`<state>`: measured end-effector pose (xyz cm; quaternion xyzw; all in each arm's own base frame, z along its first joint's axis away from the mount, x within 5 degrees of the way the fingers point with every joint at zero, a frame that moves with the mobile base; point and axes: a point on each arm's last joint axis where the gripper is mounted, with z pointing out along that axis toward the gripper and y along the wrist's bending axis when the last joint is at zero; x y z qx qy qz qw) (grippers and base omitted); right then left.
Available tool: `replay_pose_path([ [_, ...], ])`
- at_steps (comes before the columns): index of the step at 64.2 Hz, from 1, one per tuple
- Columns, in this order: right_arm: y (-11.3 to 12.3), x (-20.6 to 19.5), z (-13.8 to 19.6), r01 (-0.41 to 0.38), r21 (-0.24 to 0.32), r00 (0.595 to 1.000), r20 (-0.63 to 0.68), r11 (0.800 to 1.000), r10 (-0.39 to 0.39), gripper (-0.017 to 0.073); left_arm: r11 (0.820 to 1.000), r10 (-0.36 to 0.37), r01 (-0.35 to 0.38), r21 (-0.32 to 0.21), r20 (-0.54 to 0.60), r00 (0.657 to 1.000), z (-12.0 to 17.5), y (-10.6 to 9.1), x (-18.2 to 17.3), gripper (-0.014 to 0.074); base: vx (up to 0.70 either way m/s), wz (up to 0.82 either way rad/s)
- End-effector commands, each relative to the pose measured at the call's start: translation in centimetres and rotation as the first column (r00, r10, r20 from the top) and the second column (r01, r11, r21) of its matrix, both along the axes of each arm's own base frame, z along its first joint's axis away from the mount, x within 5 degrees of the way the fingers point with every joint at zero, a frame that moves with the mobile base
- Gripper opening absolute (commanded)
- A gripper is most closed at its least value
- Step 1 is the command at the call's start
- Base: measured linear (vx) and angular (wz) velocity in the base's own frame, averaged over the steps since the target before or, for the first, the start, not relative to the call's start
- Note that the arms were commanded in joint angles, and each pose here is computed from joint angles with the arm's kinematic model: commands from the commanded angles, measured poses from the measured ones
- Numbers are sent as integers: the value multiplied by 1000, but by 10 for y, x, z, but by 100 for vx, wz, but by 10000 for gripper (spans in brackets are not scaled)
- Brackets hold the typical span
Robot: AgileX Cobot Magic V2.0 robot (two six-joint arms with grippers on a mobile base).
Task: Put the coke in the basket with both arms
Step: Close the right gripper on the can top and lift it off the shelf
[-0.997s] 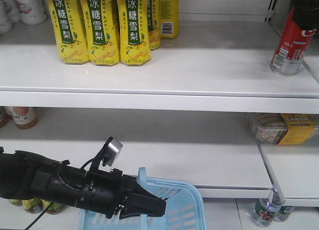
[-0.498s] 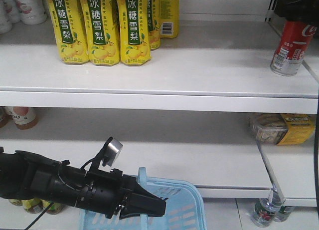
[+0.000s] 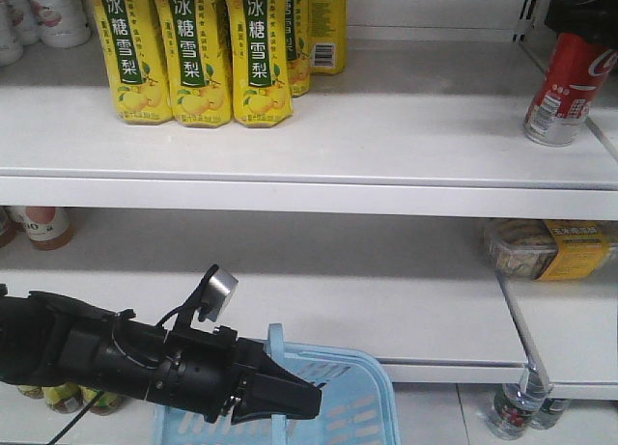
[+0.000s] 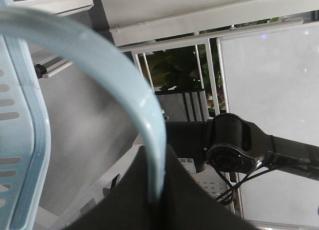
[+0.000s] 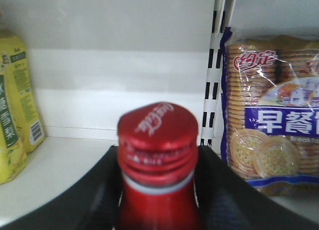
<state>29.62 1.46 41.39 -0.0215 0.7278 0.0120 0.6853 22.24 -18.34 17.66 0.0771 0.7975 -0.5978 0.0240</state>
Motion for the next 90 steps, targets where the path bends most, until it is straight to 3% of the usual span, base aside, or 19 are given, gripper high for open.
replay_pose_path([
  [1,0,-23,25,-12,5,985,172,1000,11,-10,987,19,-16,-159,20,1000,29,-3,0,-6,0,0],
  [18,-1,-76,12,-28,-3,951,309,1000,28,-10,987,19,-16,-159,20,1000,29,-3,0,-6,0,0],
  [29,-2,-105,24,-24,-39,929,368,999,36,-10,987,19,-16,-159,20,1000,29,-3,0,-6,0,0],
  [37,-3,-120,31,-21,-33,920,390,999,32,-8,987,19,-16,-159,20,1000,29,-3,0,-6,0,0],
  [55,-7,-163,41,-36,64,921,388,997,8,-8,987,19,-16,-159,20,1000,29,-3,0,-6,0,0],
  [67,-10,-181,32,-13,111,966,259,994,-16,-8,987,19,-16,-159,20,1000,29,-3,0,-6,0,0],
  [72,-9,-181,23,-18,180,987,160,983,-12,-6,987,19,-16,-159,20,1000,29,-3,0,-6,0,0],
  [74,-8,-182,19,-22,209,994,110,978,-1,-6,987,19,-16,-159,20,1000,29,-3,0,-6,0,0],
  [81,-1,-182,7,-70,221,997,-22,973,77,-5,987,19,-16,-159,20,1000,29,-3,0,-6,0,0],
  [84,4,-183,4,-116,201,990,-55,973,129,-5,987,19,-16,-159,20,1000,29,-3,0,-6,0,0],
  [90,16,-187,0,-246,213,958,-94,946,271,-5,987,19,-16,-159,20,1000,29,-3,0,-6,0,0],
])
